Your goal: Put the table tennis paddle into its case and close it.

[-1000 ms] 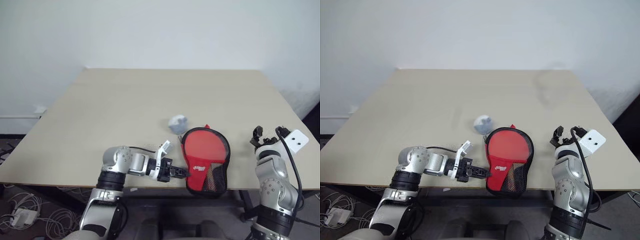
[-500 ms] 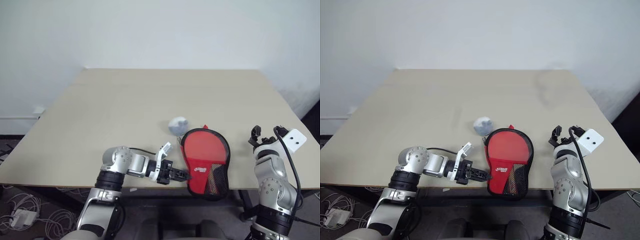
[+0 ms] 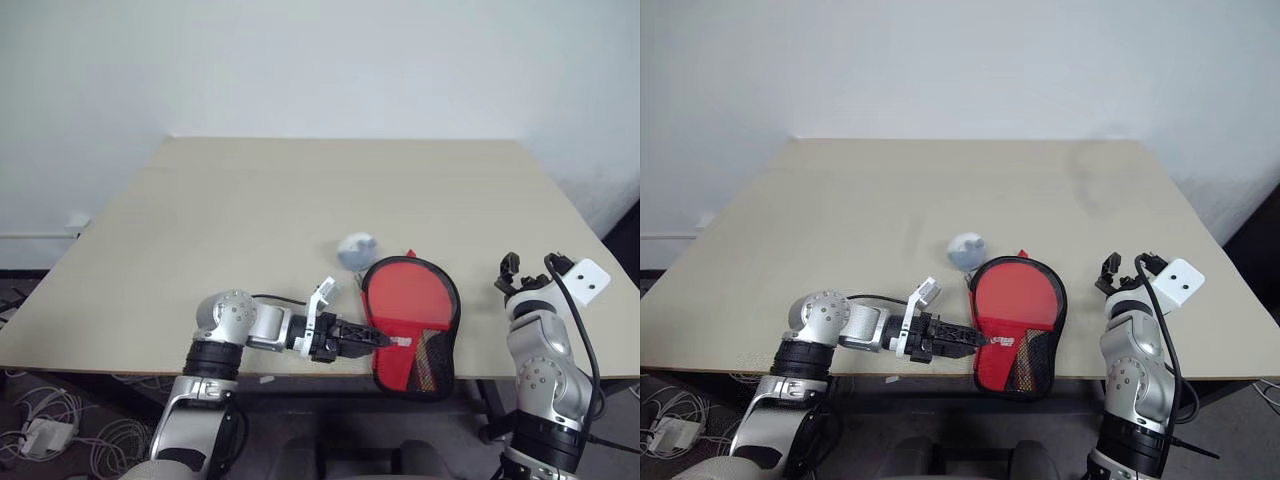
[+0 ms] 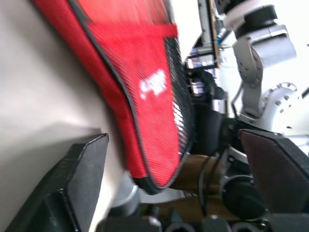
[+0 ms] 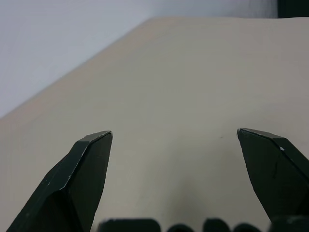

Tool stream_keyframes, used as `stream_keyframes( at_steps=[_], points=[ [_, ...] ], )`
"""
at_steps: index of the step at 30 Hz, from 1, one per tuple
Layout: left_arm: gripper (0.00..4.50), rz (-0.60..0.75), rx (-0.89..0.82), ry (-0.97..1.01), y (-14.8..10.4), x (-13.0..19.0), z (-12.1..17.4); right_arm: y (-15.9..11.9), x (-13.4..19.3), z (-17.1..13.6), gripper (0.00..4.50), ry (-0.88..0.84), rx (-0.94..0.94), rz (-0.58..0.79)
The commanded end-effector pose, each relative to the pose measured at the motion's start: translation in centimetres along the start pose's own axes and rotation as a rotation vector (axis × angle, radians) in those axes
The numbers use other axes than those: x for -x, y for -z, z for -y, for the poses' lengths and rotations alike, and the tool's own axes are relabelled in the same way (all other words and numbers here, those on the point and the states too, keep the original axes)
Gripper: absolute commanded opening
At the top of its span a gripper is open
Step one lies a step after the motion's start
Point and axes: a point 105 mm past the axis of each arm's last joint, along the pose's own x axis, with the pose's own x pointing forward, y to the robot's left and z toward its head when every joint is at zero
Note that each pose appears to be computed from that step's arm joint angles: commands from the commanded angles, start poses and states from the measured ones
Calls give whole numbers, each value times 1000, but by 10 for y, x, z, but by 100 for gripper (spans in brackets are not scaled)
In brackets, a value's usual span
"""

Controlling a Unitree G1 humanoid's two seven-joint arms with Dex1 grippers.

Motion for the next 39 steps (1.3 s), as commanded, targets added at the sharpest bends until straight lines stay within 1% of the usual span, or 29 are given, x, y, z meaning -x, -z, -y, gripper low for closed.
stream_keyframes(
  at_steps=[1,3,5,6,7,9,11,12,14,16,17,19,22,26,32,35,37,39],
  points=[
    [446,48,-362,-13,-15,19,10,-23,-1,-10,450,-48,6,71],
    [446,104,-530,34,-26,25,21,-28,-2,-12,450,-62,15,81],
    [446,194,-618,79,-43,28,34,-30,-4,-12,450,-68,22,83],
    [446,216,-685,115,-48,26,43,-32,-6,-12,450,-69,26,83],
    [446,218,-735,137,-50,23,49,-33,-7,-13,450,-71,30,83],
    [446,186,-825,145,-47,5,54,-34,-11,-15,450,-80,37,83],
    [446,154,-870,125,-45,-12,52,-36,-13,-19,450,-98,44,80],
    [446,163,-898,116,-45,-24,50,-38,-15,-23,450,-116,52,83],
    [446,146,-976,69,-42,-49,40,-40,-18,-30,450,-140,63,84],
    [446,100,-1042,31,-34,-70,28,-42,-20,-34,450,-152,71,82],
    [446,84,-1069,17,-31,-75,24,-43,-21,-35,450,-155,73,82],
    [446,104,-1168,-55,-35,-82,14,-44,-21,-37,450,-161,84,84],
    [446,186,-1185,-113,-47,-88,10,-45,-20,-37,450,-163,95,88],
    [446,234,-1223,-171,-55,-91,7,-44,-19,-31,450,-148,96,87],
    [446,195,-1218,-194,-51,-87,-3,-42,-17,-29,450,-141,98,83],
    [446,146,-1217,-210,-44,-84,-12,-45,-19,-33,450,-158,104,87],
    [446,110,-1228,-226,-41,-81,-20,-46,-22,-40,450,-190,123,74],
    [446,83,-1232,-256,-38,-79,-29,-43,-25,-58,450,-291,106,17]
  ],
)
